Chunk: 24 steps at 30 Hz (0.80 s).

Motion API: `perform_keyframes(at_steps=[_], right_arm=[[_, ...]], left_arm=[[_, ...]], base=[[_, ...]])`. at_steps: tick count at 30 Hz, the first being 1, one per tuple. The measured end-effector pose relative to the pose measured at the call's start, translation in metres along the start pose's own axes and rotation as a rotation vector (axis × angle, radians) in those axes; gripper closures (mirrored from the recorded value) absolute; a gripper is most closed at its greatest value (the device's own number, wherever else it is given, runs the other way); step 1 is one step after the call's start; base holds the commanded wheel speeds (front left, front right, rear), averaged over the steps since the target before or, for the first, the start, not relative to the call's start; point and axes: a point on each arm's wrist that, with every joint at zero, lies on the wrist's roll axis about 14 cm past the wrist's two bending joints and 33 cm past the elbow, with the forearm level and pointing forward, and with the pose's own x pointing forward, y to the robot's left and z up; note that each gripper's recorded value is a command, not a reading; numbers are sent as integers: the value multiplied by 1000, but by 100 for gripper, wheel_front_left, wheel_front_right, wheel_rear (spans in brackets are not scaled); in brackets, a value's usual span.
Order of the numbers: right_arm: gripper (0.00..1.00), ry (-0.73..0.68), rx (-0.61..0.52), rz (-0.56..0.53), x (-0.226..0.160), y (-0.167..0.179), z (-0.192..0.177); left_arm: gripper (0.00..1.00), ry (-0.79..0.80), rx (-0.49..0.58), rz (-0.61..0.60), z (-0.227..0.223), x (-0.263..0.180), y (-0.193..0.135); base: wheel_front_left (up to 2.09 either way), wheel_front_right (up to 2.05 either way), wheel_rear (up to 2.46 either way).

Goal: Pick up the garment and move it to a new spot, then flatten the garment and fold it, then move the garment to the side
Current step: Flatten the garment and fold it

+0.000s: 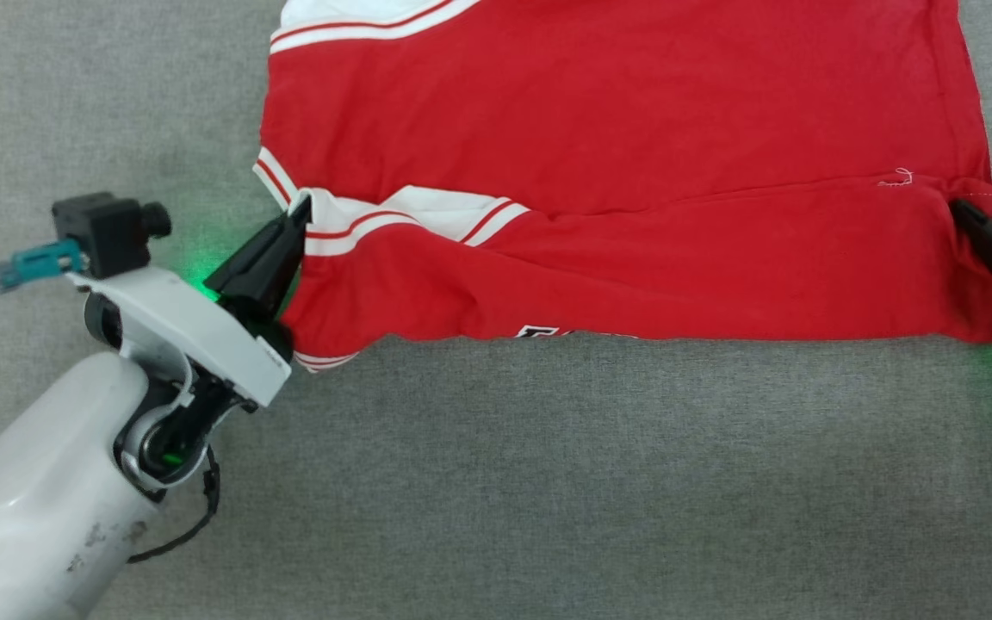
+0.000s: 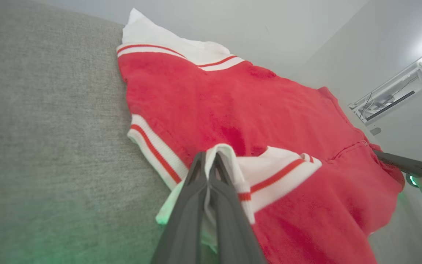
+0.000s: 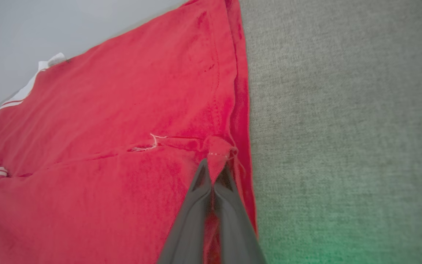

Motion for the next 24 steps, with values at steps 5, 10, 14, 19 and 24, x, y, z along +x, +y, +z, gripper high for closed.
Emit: perform_keyframes(at_steps=[5, 10, 14, 19, 24], right_arm=[[0, -19, -27, 4, -2, 3, 1], [0, -78, -44, 20, -15, 10, 14], [0, -127, -59, 24, -32, 13, 26], [0, -196, -61, 32, -55, 16, 45], [0, -225, -68, 46, -68, 23, 52]], left_arm=[[0, 55, 92, 5, -8, 0, 4], [0, 71, 167, 11, 8, -10, 5], [0, 126, 277, 46, 33, -25, 13], [0, 202, 327, 71, 64, -41, -7], [0, 453, 254, 51, 38, -67, -40]], base=[[0, 0, 0], [0, 0, 0], [0, 0, 0], [0, 0, 0], [0, 0, 0]])
